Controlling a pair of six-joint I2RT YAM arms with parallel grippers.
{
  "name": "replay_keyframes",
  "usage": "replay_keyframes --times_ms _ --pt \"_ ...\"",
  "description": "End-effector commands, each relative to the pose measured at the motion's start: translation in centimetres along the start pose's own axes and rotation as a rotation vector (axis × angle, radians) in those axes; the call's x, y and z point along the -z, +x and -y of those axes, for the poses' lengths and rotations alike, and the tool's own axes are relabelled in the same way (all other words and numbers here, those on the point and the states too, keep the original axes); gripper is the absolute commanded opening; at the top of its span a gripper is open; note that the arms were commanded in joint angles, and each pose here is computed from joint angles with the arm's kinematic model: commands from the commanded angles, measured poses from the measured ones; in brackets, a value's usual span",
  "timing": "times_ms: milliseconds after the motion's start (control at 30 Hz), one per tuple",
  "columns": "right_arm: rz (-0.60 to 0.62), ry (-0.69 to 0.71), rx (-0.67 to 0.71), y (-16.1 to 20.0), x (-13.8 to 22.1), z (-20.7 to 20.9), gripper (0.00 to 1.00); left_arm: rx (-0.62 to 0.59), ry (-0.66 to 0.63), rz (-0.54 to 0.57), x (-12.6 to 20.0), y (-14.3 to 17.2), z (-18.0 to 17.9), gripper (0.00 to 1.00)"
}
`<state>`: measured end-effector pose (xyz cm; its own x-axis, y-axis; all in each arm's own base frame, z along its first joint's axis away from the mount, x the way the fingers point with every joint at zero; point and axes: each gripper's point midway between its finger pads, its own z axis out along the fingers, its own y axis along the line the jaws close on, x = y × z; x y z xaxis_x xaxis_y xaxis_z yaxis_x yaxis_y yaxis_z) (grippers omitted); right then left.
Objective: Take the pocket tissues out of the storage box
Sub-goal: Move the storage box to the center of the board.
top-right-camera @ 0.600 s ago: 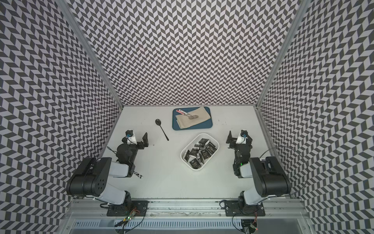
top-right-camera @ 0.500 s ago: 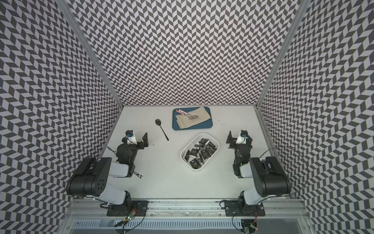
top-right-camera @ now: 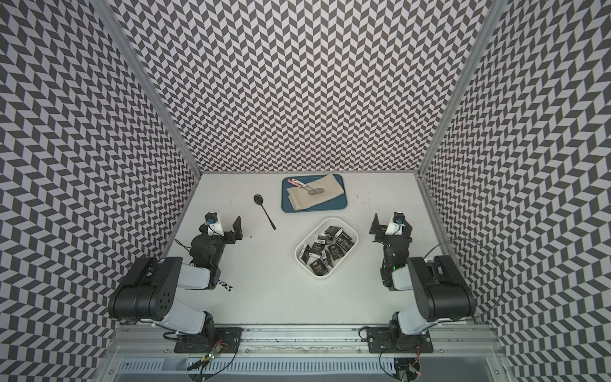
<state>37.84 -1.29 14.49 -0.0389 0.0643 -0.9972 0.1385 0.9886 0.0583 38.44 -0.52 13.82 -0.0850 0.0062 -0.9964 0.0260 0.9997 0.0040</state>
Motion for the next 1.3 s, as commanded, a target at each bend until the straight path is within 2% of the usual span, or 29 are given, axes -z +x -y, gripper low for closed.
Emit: replay_keyframes --times_ms 0,133,267,333,433,500,633,767,933,1100,1267 --pt "0.044 -0.01 -0.003 -1.1 -0.1 -0.3 0.99 -0.001 0.01 0.009 -0.4 -0.4 0.0 0.99" --pt "0.045 -0.011 0.001 -1.1 -0.1 -0.3 0.99 0.0 0.012 0.012 -0.3 -0.5 0.1 0.99" --pt "0.051 -0.106 0.045 -1.5 -0.2 -2.2 0.99 0.003 -0.019 0.017 -0.6 -0.9 -0.3 0.99" --pt "0.035 -0.052 0.033 -1.8 -0.8 -1.5 0.99 0.001 -0.033 -0.011 -1.2 -1.2 -0.4 0.99" --pt "-0.061 0.0 0.056 -1.9 -2.2 -1.7 0.99 -0.015 -0.056 -0.089 -2.7 -1.6 -0.3 0.99" --pt "-0.049 0.007 0.063 -2.6 -2.1 -1.9 1.0 -0.022 -0.103 -0.096 -3.1 -2.7 -0.5 0.99" --pt "-0.039 -0.024 0.111 -4.0 -1.8 -3.8 0.99 -0.031 -0.113 -0.102 -4.0 -6.5 1.0 0.99" --pt "-0.07 -0.089 0.103 -5.0 -1.7 -6.1 1.0 -0.011 -0.025 -0.117 -4.1 -11.2 5.5 0.99" --pt "-0.12 -0.158 0.11 -5.1 -1.2 -8.3 0.99 0.023 0.141 -0.227 -2.8 -13.0 12.7 0.99" --pt "-0.146 -0.151 0.106 -4.7 -1.0 -8.6 0.99 0.035 0.376 -0.383 -0.3 -10.8 21.2 0.94" --pt "-0.179 -0.082 0.085 -4.1 -1.2 -7.5 0.99 -0.059 0.536 -0.544 2.5 -5.8 28.6 0.87"
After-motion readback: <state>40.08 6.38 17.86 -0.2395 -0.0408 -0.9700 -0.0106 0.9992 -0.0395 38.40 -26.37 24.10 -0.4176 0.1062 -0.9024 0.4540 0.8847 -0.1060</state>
